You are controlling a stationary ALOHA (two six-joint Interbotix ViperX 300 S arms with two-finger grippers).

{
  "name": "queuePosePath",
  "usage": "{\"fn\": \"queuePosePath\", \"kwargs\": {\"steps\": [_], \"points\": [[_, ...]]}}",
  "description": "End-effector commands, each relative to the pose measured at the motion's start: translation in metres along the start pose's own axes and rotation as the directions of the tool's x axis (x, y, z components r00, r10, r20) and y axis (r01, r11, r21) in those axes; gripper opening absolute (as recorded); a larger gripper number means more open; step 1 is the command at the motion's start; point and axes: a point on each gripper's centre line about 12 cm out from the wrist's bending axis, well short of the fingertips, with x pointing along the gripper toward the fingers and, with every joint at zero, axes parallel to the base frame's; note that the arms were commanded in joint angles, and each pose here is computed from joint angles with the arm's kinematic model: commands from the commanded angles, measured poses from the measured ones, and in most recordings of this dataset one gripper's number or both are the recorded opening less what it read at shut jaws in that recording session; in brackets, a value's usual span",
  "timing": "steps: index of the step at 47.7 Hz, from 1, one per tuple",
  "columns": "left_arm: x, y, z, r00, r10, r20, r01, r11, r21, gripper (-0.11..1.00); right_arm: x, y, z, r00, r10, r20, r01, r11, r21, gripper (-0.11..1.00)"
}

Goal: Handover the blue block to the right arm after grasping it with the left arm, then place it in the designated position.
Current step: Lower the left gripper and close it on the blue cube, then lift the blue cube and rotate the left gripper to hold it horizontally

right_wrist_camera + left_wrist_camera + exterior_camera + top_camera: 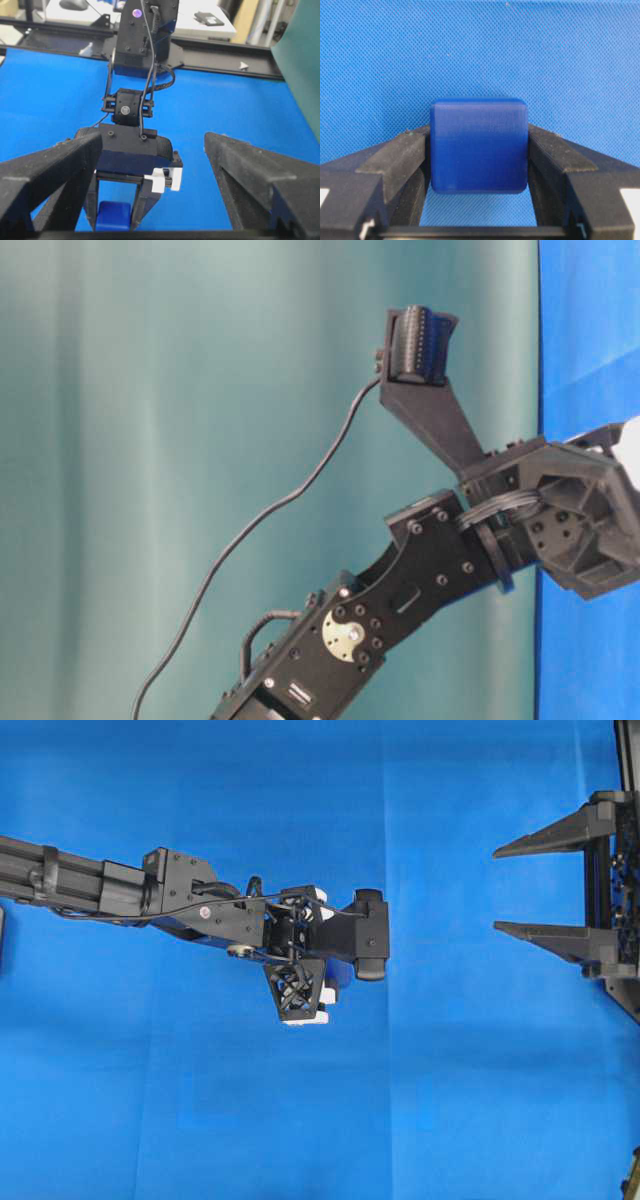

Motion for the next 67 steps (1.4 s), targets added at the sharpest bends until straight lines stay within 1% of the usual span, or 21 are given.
{"fn": "queuePosePath", "kwargs": {"steps": [1,14,24,34,37,44,49,61,67], "points": [[-0.024,0.000,0.020,0.998,-0.002,0.067,0.002,1.000,-0.002,0.49,0.002,0.001,0.010,1.000,0.001,0.026,-0.001,1.000,-0.001,0.96],[-0.068,-0.009,0.040,0.996,-0.012,0.091,0.011,1.000,0.010,0.49,0.002,0.001,0.010,1.000,0.001,0.026,-0.001,1.000,-0.001,0.96],[-0.106,-0.018,0.056,0.992,-0.024,0.126,0.020,0.999,0.031,0.49,0.002,0.000,0.010,1.000,0.000,0.025,0.000,1.000,0.000,0.96],[-0.146,-0.020,0.070,0.986,-0.028,0.164,0.023,0.999,0.037,0.49,0.002,0.000,0.011,1.000,0.001,0.028,-0.001,1.000,0.002,0.96],[-0.154,-0.020,0.073,0.987,-0.028,0.158,0.023,0.999,0.038,0.49,0.002,0.000,0.011,1.000,0.001,0.026,-0.001,1.000,0.002,0.96],[-0.167,-0.020,0.079,0.994,-0.022,0.109,0.018,0.999,0.038,0.49,0.002,0.000,0.011,1.000,-0.001,0.026,0.001,1.000,0.003,0.96],[-0.178,-0.022,0.086,0.994,-0.023,0.111,0.019,0.999,0.044,0.49,0.002,0.000,0.010,1.000,0.001,0.025,-0.001,1.000,0.003,0.96],[-0.205,-0.022,0.102,0.991,-0.018,0.133,0.006,0.996,0.092,0.49,0.002,0.001,0.010,1.000,0.002,0.018,-0.002,1.000,0.005,0.96],[-0.215,-0.022,0.107,0.990,-0.019,0.142,0.005,0.995,0.097,0.49,0.002,0.001,0.010,1.000,0.002,0.009,-0.002,1.000,0.009,0.96]]}}
